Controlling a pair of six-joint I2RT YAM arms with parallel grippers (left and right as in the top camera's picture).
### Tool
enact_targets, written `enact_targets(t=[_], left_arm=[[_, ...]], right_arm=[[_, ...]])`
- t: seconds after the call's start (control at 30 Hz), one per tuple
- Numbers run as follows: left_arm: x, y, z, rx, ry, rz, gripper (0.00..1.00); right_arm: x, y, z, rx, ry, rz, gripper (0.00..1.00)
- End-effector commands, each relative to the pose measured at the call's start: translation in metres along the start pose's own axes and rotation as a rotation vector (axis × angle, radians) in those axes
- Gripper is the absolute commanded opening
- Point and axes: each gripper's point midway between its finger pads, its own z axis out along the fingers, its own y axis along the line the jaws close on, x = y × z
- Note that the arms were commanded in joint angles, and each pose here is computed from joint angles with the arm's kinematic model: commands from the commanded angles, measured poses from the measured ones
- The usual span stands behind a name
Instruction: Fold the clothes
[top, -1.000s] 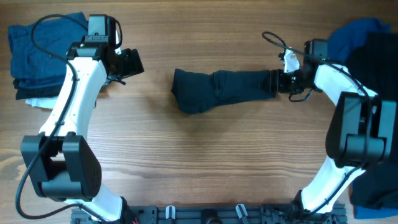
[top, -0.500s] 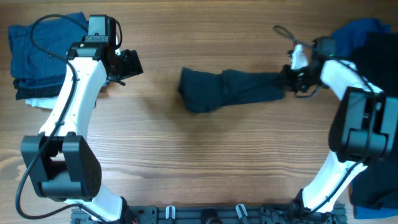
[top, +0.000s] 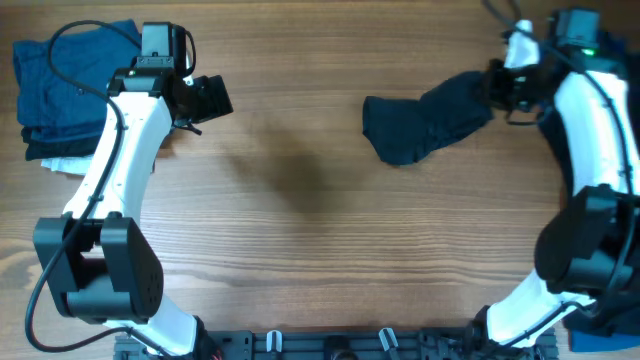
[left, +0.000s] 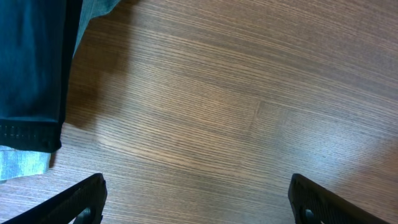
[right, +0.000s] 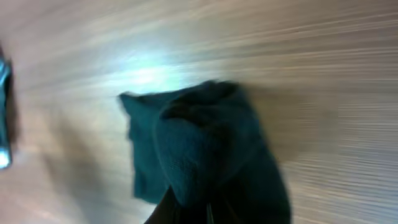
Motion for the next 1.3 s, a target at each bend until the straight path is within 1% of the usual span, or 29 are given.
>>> enact_targets(t=[0.0,0.13,0.2,0.27,0.4,0.47,0.57,0.63,0.7,0.73,0.77,0.8,0.83,0.9,0.93,0.97,1.0,1.03,1.07,1.1,1.13,1.2,1.27], left_arm=[[-0.004,0.001,-0.002,-0.003,-0.016,0.0,0.94],[-0.005,0.0,-0.002,0.0,-0.019,0.0,0.95],[-0.005,0.0,-0.002,0.0,-0.019,0.0,0.98],[-0.004,0.0,-0.002,0.0,-0.018,0.0,0.98],[-0.004,0.0,-0.002,-0.001,-0.017,0.0,0.99],[-0.004,0.0,-0.002,-0.001,-0.017,0.0,0.98],[-0.004,-0.004,-0.002,0.023,-0.014,-0.003,0.98],[-0.005,-0.017,-0.003,0.097,-0.009,-0.001,0.97],[-0.008,-0.027,-0.004,0.15,-0.017,0.001,0.96],[-0.01,-0.033,-0.005,0.184,-0.024,0.004,0.95],[-0.011,-0.038,-0.006,0.211,-0.025,0.005,0.94],[-0.011,-0.044,-0.007,0.249,-0.022,0.008,0.93],[-0.01,-0.053,-0.01,0.296,-0.017,0.014,0.91],[-0.01,-0.073,-0.014,0.379,-0.018,0.037,0.81],[-0.011,-0.082,-0.016,0.408,-0.026,0.052,0.7],[-0.011,-0.098,-0.016,0.448,-0.04,0.08,0.44],[-0.01,-0.114,-0.015,0.482,-0.046,0.108,0.19],[-0.004,-0.136,-0.013,0.539,-0.042,0.146,0.1],[0.003,-0.158,-0.01,0.6,-0.029,0.183,0.07],[0.012,-0.178,-0.009,0.661,-0.012,0.217,0.06],[0.023,-0.199,-0.008,0.721,0.004,0.255,0.07],[0.053,-0.254,-0.004,0.88,0.037,0.356,0.1],[0.073,-0.281,0.003,0.93,0.067,0.37,0.11]], right_arm=[[0.005,0.037,0.012,0.062,0.011,-0.026,0.04],[0.017,0.074,0.036,0.115,0.029,-0.076,0.07],[0.023,0.085,0.051,0.143,0.043,-0.12,0.08],[0.032,0.084,0.082,0.207,0.075,-0.16,0.07],[0.046,0.07,0.131,0.248,0.141,-0.161,0.07],[0.06,0.072,0.147,0.194,0.203,-0.127,0.07],[0.065,0.086,0.149,0.107,0.231,-0.134,0.1],[0.06,0.119,0.13,-0.082,0.228,-0.26,0.11],[0.052,0.147,0.103,-0.245,0.193,-0.331,0.21],[0.044,0.159,0.08,-0.319,0.151,-0.354,0.4],[0.038,0.159,0.068,-0.316,0.123,-0.353,0.66],[0.03,0.153,0.056,-0.288,0.092,-0.348,0.84],[0.024,0.145,0.045,-0.251,0.068,-0.332,0.89],[0.013,0.116,0.029,-0.126,0.027,-0.287,0.93],[0.01,0.102,0.023,-0.072,0.019,-0.262,0.94],[0.006,0.073,0.016,0.027,0.013,-0.184,0.95],[0.005,0.053,0.011,0.084,0.015,-0.129,0.99],[0.004,0.031,0.005,0.124,0.019,-0.081,1.0],[0.003,0.018,0.001,0.137,0.017,-0.051,1.0],[0.002,0.006,-0.003,0.147,0.012,-0.025,1.0],[0.001,-0.006,-0.007,0.158,0.008,0.004,1.0],[0.002,-0.03,-0.014,0.178,0.001,0.052,1.0],[-0.001,-0.041,-0.019,0.187,-0.012,0.074,1.0]])
